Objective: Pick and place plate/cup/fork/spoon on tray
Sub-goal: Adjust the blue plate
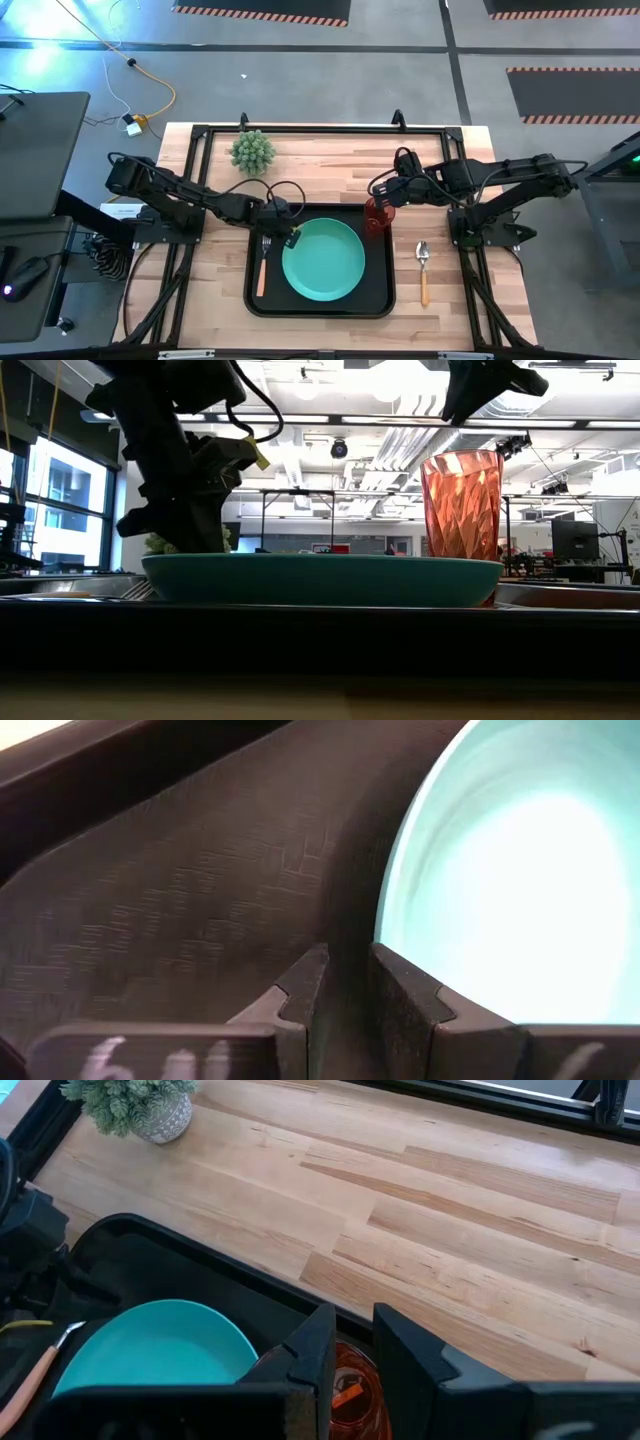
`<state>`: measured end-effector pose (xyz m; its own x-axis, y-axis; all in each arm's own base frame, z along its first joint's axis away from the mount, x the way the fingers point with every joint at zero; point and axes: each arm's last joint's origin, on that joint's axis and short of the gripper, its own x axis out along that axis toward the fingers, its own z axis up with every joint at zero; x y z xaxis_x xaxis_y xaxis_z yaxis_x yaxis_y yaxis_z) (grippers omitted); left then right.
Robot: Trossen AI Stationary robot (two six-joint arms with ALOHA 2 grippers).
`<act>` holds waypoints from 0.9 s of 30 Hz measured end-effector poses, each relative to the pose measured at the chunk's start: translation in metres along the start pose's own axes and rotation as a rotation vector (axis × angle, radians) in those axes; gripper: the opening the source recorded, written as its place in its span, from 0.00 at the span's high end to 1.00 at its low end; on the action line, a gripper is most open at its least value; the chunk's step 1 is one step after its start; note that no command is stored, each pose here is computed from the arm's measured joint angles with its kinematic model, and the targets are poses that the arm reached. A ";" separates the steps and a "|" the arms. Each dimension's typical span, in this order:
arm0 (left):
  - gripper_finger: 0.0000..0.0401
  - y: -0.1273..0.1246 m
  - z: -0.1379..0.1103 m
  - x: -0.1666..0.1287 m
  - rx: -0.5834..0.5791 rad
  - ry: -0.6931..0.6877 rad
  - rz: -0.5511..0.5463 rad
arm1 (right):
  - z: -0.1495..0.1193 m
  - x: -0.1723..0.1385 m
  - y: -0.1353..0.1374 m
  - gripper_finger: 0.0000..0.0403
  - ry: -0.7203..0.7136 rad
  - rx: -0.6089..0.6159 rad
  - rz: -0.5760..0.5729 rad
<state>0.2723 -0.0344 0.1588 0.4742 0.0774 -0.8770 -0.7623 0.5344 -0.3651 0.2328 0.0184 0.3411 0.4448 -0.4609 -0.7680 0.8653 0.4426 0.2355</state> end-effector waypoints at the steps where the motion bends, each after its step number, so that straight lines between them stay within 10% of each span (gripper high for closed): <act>1: 0.84 0.000 0.000 0.000 -0.007 0.000 -0.001 | 0.000 0.000 0.000 0.84 0.000 0.000 0.001; 27: 0.84 0.004 0.003 -0.002 -0.001 -0.051 0.044 | 0.000 0.000 0.000 0.84 -0.002 -0.006 -0.001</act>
<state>0.2703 -0.0297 0.1599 0.4622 0.1434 -0.8751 -0.7834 0.5285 -0.3272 0.2326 0.0184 0.3411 0.4443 -0.4632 -0.7668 0.8643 0.4469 0.2308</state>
